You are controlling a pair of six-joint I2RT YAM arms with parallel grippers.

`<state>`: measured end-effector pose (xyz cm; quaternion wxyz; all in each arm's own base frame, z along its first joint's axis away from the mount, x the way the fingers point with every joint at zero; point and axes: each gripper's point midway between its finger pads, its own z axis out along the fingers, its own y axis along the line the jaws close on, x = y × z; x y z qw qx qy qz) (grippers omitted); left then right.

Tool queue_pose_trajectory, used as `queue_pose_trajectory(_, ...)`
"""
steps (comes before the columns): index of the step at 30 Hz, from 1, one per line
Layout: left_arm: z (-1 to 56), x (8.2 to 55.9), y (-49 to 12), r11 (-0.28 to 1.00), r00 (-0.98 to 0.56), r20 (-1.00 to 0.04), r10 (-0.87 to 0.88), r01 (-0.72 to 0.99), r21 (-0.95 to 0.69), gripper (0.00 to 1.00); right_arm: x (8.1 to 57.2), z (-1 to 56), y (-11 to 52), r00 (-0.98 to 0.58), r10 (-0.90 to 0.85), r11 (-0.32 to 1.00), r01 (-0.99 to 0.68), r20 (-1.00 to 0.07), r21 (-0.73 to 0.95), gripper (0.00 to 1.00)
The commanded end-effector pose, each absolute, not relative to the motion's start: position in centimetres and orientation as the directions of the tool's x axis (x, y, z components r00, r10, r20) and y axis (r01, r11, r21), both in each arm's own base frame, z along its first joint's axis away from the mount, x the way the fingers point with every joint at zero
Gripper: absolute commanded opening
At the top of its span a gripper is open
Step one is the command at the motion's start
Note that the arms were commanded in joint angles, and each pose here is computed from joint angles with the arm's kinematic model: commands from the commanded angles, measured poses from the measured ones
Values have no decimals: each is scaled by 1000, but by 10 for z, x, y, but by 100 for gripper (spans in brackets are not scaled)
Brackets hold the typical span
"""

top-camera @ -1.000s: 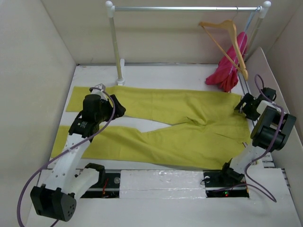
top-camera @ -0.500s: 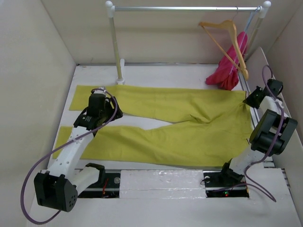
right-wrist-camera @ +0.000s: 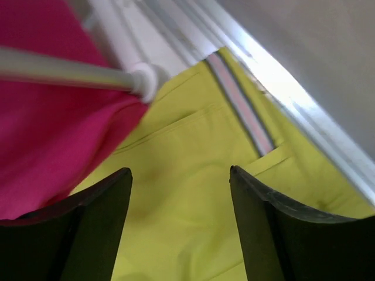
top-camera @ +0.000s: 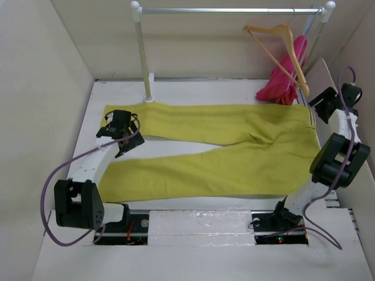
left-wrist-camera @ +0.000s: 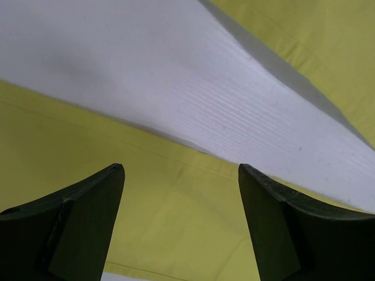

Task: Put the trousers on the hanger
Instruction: Flatten out the trousers at the center of the board.

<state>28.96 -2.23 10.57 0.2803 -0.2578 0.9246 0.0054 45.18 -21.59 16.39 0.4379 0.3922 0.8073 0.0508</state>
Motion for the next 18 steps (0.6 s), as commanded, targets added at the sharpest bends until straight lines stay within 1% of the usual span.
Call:
queue_pose_trajectory(1, 95, 277, -18, 841, -723, -466, -511, -533, -95, 74, 434, 215, -139, -254, 727, 675, 435, -638, 595, 72)
queue_pose_trajectory(2, 87, 274, -20, 840, -734, -443, -514, -536, -85, 73, 430, 222, -124, -234, 717, 688, 392, -657, 611, 70)
queue_pose_trajectory(3, 81, 271, -25, 842, -749, -413, -519, -530, -97, 71, 421, 221, -104, -235, 730, 678, 365, -642, 638, 69)
queue_pose_trajectory(4, 69, 267, -29, 845, -770, -369, -520, -528, -89, 70, 409, 237, -73, -236, 718, 694, 301, -654, 654, 68)
queue_pose_trajectory(5, 64, 265, -33, 846, -781, -343, -522, -524, -97, 69, 395, 211, -50, -279, 725, 689, 284, -630, 667, 67)
queue_pose_trajectory(6, 61, 265, -41, 850, -792, -315, -523, -512, -125, 65, 389, 207, -31, -298, 725, 688, 251, -622, 681, 66)
queue_pose_trajectory(7, 55, 263, -42, 850, -797, -301, -524, -512, -123, 61, 377, 215, -5, -319, 701, 706, 188, -638, 682, 66)
queue_pose_trajectory(8, 48, 263, -42, 850, -802, -287, -524, -515, -112, 58, 363, 193, 6, -367, 700, 704, 212, -612, 678, 65)
queue_pose_trajectory(9, 45, 266, -42, 849, -799, -292, -525, -516, -113, 49, 354, 190, 15, -385, 689, 712, 197, -614, 674, 65)
queue_pose_trajectory(10, 37, 264, -44, 851, -808, -269, -523, -515, -107, 43, 344, 197, 29, -394, 668, 725, 148, -632, 673, 65)
queue_pose_trajectory(11, 34, 263, -49, 859, -822, -254, -511, -500, -109, 37, 336, 190, 36, -426, 654, 731, 144, -625, 667, 65)
queue_pose_trajectory(12, 31, 265, -50, 860, -823, -251, -509, -497, -117, 20, 328, 181, 45, -467, 622, 750, 124, -629, 650, 64)
queue_pose_trajectory(13, 24, 263, -53, 866, -834, -235, -498, -490, -99, 13, 322, 177, 53, -494, 599, 760, 103, -630, 642, 64)
queue_pose_trajectory(15, 16, 266, -50, 865, -832, -242, -499, -495, -81, 4, 305, 167, 75, -563, 548, 770, 51, -618, 636, 65)
queue_pose_trajectory(16, 7, 263, -48, 863, -836, -222, -502, -502, -59, 1, 299, 165, 80, -578, 536, 770, 36, -616, 637, 65)
queue_pose_trajectory(17, 4, 263, -49, 863, -838, -214, -501, -502, -55, 0, 292, 160, 84, -595, 527, 770, 32, -607, 637, 64)
queue_pose_trajectory(18, 0, 264, -48, 862, -839, -210, -502, -505, -45, 0, 285, 165, 90, -595, 511, 769, -6, -620, 640, 65)
